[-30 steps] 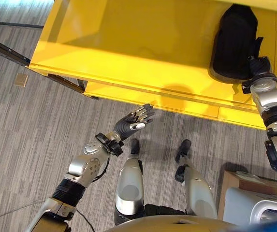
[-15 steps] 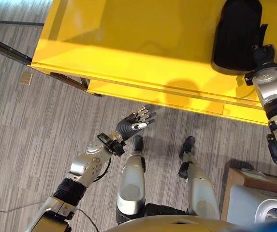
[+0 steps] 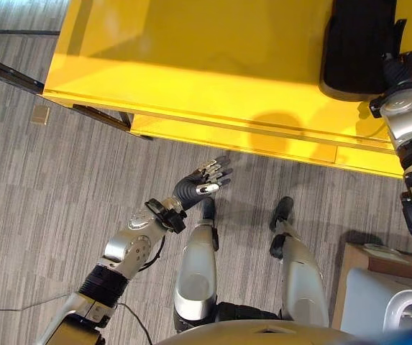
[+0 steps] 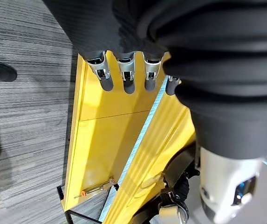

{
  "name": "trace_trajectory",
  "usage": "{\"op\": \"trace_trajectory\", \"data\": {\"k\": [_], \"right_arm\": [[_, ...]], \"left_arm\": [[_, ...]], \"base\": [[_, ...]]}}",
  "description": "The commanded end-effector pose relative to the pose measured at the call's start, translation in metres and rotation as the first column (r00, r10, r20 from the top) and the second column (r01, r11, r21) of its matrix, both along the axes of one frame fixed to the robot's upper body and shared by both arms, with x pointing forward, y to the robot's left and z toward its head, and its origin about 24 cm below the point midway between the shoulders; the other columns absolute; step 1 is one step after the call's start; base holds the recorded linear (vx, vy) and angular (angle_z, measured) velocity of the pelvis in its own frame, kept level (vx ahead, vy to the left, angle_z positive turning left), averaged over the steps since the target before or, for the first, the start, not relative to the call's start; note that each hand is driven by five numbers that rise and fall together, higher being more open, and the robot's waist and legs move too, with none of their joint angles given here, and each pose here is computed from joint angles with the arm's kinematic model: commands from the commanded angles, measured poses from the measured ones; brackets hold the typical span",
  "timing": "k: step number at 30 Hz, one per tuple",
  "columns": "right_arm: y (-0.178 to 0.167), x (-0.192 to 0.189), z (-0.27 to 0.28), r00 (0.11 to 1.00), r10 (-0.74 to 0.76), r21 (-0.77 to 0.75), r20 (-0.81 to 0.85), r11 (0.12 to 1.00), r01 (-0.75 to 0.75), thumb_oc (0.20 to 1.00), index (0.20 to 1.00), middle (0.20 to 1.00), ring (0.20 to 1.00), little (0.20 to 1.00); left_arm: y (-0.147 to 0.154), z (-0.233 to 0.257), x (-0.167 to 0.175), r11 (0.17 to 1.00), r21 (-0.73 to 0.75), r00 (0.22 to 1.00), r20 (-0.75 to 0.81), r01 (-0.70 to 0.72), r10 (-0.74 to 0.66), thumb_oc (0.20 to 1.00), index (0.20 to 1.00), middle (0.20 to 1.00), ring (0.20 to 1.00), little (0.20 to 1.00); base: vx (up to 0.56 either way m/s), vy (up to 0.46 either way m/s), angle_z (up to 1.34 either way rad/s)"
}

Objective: Move parts from the plastic box to the shelf.

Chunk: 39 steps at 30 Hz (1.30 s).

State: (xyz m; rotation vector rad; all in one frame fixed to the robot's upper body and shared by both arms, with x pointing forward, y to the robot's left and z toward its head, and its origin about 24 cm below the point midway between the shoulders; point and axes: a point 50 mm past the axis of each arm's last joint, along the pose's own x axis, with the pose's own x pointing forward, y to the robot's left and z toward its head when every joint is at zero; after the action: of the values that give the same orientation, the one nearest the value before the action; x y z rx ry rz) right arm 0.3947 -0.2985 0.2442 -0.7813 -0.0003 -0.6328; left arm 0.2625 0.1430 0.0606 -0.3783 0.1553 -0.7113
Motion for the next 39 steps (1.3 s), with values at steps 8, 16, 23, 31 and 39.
{"op": "trace_trajectory", "data": {"k": [8,16,23,31,39], "right_arm": [[-0.019,-0.015,0.056,0.989,-0.077,-0.201,0.129,0.974,0.102,0.2,0.2,0.2,0.2,0.2],[-0.021,-0.019,0.071,0.982,-0.088,-0.213,0.165,0.969,0.122,0.2,0.2,0.2,0.2,0.2],[-0.024,-0.021,0.075,0.981,-0.092,-0.231,0.172,0.964,0.131,0.2,0.2,0.2,0.2,0.2],[-0.028,-0.022,0.072,0.98,-0.134,-0.198,0.15,0.967,0.162,1.0,1.0,1.0,1.0,1.0],[-0.031,-0.024,0.072,0.971,-0.173,-0.205,0.163,0.957,0.205,1.0,1.0,1.0,1.0,1.0]], "left_arm": [[-0.012,0.011,-0.018,0.995,-0.076,0.997,0.059,0.062,-0.057,1.0,1.0,1.0,1.0,1.0],[-0.009,0.011,-0.021,0.995,-0.078,0.997,0.058,0.061,-0.056,1.0,1.0,1.0,1.0,1.0],[-0.009,0.01,-0.023,0.995,-0.083,0.997,0.054,0.062,-0.057,1.0,1.0,1.0,1.0,1.0],[-0.009,0.009,-0.025,0.994,-0.085,0.996,0.055,0.068,-0.064,1.0,1.0,1.0,1.0,1.0],[-0.01,0.009,-0.025,0.993,-0.093,0.997,0.052,0.067,-0.063,1.0,1.0,1.0,1.0,1.0]], "base": [[0.01,-0.003,0.0],[0.0,0.0,0.0],[0.0,0.0,0.0],[0.0,-0.004,-0.01],[0.0,0.002,-0.01]]}}
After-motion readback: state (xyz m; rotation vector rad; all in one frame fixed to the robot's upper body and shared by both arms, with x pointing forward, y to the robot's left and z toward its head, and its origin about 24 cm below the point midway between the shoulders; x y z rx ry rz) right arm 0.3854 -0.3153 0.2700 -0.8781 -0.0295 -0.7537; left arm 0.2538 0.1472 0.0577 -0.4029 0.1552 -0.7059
